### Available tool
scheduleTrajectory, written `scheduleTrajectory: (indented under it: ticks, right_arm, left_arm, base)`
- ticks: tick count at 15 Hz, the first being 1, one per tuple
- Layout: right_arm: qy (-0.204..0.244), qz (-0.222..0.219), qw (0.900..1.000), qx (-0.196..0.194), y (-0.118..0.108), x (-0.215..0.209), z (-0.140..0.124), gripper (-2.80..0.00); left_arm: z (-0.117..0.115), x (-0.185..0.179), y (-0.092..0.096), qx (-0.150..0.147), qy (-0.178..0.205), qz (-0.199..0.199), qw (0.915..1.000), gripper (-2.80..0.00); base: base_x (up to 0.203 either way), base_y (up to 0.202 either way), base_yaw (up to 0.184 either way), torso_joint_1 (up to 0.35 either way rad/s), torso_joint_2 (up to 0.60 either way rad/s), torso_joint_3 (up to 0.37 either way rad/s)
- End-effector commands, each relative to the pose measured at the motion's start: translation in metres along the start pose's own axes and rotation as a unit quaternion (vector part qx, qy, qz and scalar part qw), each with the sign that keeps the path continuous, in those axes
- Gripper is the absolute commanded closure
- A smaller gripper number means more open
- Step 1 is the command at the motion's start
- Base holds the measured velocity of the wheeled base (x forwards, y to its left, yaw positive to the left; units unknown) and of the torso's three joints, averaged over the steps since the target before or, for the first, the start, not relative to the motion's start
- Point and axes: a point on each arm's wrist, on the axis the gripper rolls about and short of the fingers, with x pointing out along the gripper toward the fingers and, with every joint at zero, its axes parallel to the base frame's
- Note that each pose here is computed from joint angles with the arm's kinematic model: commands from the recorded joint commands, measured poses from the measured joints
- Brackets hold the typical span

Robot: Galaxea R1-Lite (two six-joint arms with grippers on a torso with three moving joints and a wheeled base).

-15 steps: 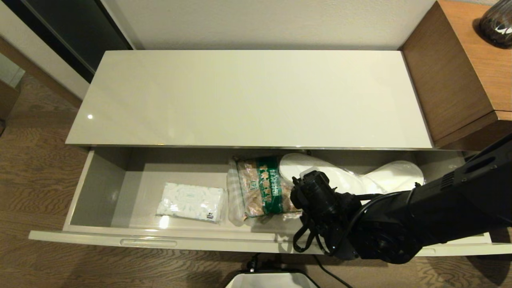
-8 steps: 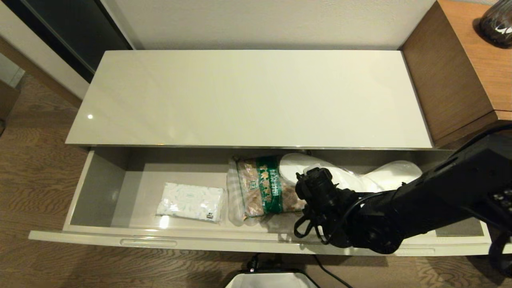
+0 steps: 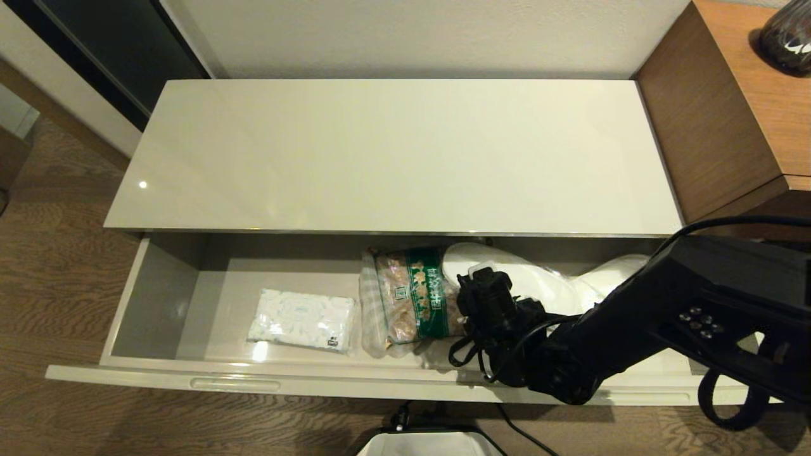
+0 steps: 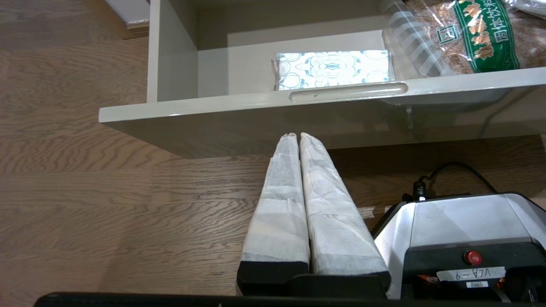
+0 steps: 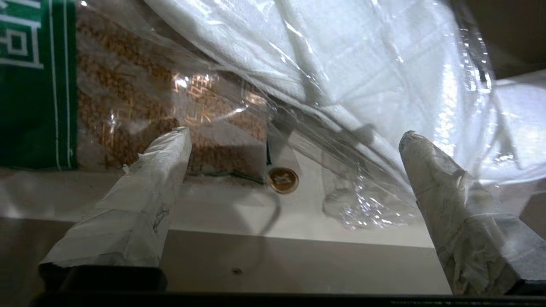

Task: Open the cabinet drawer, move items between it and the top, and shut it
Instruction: Take out the solid drinks from the drawer

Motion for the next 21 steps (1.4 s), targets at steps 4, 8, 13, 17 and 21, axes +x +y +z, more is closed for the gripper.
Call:
scheduleTrajectory:
  ticks: [4,8,13,17,21]
  right_arm:
    - [0.017,0.039,0.999,0.004,0.003,0.016,-0.012,-2.80]
    - [-0.007,0.041,0.998,0.037,0.010,0.024,-0.015,-2.80]
    - [-0.017,0.051,0.998,0.035,0.012,0.026,-0.016,-2.80]
    - [-0.021,0.053,0.998,0.029,-0.002,0.039,-0.010,-2.80]
    - [-0.017,0.062,0.998,0.028,-0.011,0.039,-0.009,-2.80]
  left_arm:
    - [0.000,0.000,0.000,0.000,0.001,-0.001,1.0000,0.00]
    - [0.000,0.000,0.000,0.000,0.001,0.000,1.0000,0.00]
    - [0.000,0.000,0.000,0.000,0.001,0.000,1.0000,0.00]
    - [0.000,0.000,0.000,0.000,0.001,-0.001,1.0000,0.00]
    - [0.000,0.000,0.000,0.000,0.001,0.000,1.0000,0.00]
  base:
    - [0.000,0.000,0.000,0.000,0.00,0.000]
    - [0.000,0.000,0.000,0.000,0.00,0.000]
    - [0.000,0.000,0.000,0.000,0.00,0.000]
    - [0.000,0.000,0.000,0.000,0.00,0.000]
    - [0.000,0.000,0.000,0.000,0.00,0.000]
